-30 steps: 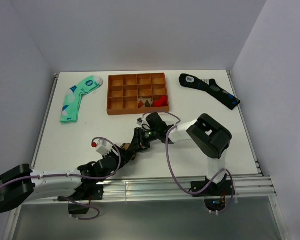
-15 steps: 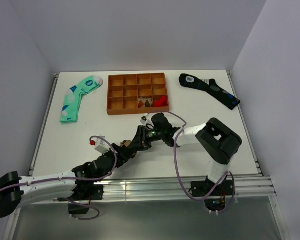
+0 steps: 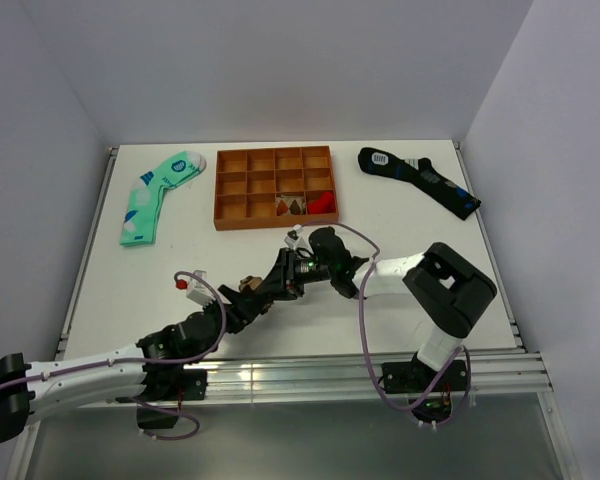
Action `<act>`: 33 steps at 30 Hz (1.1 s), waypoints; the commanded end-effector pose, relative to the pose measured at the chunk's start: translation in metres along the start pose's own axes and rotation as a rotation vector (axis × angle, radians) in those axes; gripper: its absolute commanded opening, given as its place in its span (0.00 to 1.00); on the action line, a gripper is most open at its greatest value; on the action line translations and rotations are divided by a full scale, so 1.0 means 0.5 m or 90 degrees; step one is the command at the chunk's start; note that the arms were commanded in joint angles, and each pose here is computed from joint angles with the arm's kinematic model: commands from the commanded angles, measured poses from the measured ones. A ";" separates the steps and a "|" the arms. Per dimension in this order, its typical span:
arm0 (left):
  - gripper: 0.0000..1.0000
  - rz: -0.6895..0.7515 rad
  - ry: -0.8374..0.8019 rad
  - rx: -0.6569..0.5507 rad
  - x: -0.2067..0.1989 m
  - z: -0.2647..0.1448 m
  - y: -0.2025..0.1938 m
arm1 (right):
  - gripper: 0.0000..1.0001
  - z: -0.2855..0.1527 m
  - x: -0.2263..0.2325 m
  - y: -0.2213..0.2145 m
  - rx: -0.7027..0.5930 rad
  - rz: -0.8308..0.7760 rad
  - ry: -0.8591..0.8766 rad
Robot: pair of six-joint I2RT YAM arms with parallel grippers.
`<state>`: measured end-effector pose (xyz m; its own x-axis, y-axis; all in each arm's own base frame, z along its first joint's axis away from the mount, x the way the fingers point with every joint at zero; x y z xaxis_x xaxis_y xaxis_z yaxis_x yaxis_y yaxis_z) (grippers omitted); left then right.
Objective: Roll the socks
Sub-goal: Pick up the sock at the center of the board.
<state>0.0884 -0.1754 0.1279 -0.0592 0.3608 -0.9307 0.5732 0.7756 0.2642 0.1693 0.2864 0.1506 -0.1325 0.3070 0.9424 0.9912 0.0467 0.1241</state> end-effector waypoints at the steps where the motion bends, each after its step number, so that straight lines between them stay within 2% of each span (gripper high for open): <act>1: 0.66 0.100 0.157 -0.229 0.141 0.006 0.068 | 0.00 -0.040 0.085 -0.126 0.285 -0.036 0.147; 15: 0.66 0.075 0.134 -0.250 0.132 0.002 0.075 | 0.00 -0.059 0.135 -0.165 0.300 -0.050 0.197; 27: 0.65 0.064 0.053 -0.255 0.083 -0.010 0.089 | 0.00 -0.063 0.131 -0.195 0.320 -0.041 0.205; 30: 0.60 0.065 0.040 -0.256 0.071 -0.011 0.092 | 0.00 -0.063 0.127 -0.202 0.325 -0.043 0.205; 33: 0.49 0.066 0.028 -0.254 0.058 -0.013 0.093 | 0.00 -0.064 0.116 -0.207 0.328 -0.034 0.196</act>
<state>0.0763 -0.1603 0.1634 0.1057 0.2551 -0.9611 0.5920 0.7605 0.2670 0.1395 0.2926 0.1880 -0.0526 0.1647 0.9849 0.9965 -0.0558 0.0626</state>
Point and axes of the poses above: each gripper's point midway between its finger pads, its own z axis out along the fingers, its own x axis along the line the jaws close on, y = z × x, the point moved 10 cm from there along -z, back along the fingers, and after that the axes turned 9 degrees about -z, right-handed, at the moved point
